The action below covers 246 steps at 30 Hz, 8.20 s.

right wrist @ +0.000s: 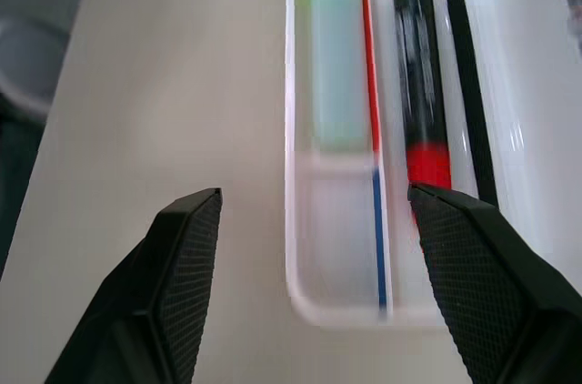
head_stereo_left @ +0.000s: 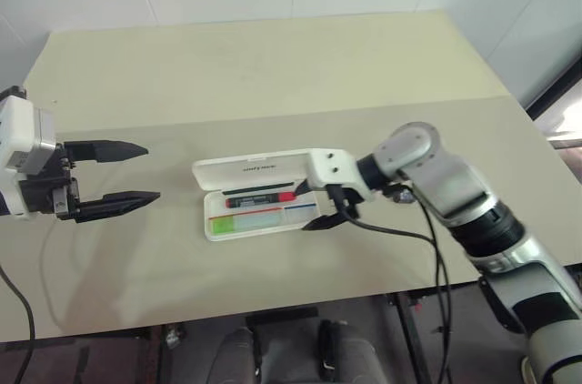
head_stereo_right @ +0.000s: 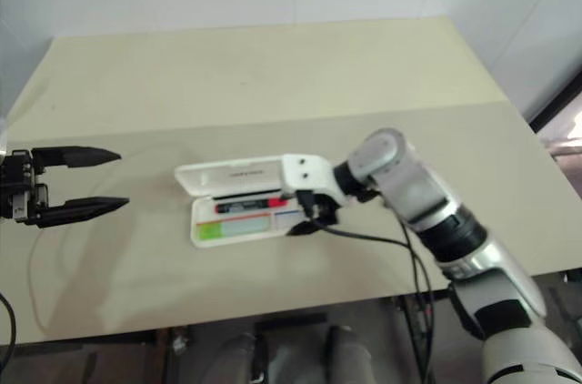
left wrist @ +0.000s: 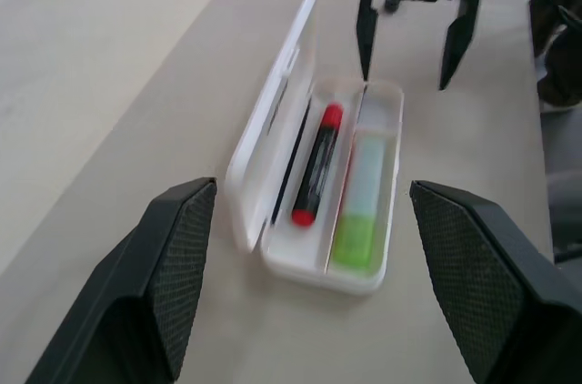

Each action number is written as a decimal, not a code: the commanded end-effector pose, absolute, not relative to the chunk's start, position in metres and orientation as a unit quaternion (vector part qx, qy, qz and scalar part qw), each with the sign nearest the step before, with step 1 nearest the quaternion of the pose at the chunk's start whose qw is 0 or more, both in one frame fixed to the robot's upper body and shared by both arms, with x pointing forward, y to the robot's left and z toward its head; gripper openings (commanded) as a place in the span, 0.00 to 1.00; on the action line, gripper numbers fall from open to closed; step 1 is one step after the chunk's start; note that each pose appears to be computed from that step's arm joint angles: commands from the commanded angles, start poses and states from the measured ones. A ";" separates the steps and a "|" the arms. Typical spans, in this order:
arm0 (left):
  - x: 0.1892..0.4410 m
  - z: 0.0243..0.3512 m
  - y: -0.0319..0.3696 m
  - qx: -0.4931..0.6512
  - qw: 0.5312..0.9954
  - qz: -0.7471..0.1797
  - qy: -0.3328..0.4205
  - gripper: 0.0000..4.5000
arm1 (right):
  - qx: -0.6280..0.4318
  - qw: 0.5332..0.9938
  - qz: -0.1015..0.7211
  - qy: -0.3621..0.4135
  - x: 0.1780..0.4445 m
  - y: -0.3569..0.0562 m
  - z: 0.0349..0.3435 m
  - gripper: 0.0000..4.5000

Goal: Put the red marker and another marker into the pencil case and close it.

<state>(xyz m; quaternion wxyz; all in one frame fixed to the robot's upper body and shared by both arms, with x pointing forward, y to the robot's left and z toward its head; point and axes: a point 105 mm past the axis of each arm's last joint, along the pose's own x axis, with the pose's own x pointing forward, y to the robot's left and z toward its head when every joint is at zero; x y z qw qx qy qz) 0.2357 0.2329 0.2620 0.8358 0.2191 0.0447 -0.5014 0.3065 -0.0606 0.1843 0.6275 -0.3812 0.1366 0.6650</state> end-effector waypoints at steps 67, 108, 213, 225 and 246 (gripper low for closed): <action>0.243 0.259 0.209 0.228 0.809 -0.540 0.046 0.81 | -0.500 0.602 0.622 0.042 0.291 -0.045 0.205 0.08; 0.240 0.255 0.211 0.223 0.814 -0.534 0.050 0.81 | -0.486 0.608 0.625 0.064 0.309 -0.023 0.169 0.24; 0.332 0.151 0.141 0.424 0.654 -0.623 0.059 0.01 | -0.299 0.755 0.583 0.037 0.255 -0.091 0.289 0.62; 0.326 0.134 0.125 0.416 0.650 -0.635 0.047 0.01 | -0.297 0.757 0.581 0.039 0.256 -0.090 0.288 0.62; 0.324 0.265 0.226 0.189 0.872 -0.449 -0.037 0.01 | -0.270 0.790 0.550 0.035 0.288 -0.103 0.276 0.62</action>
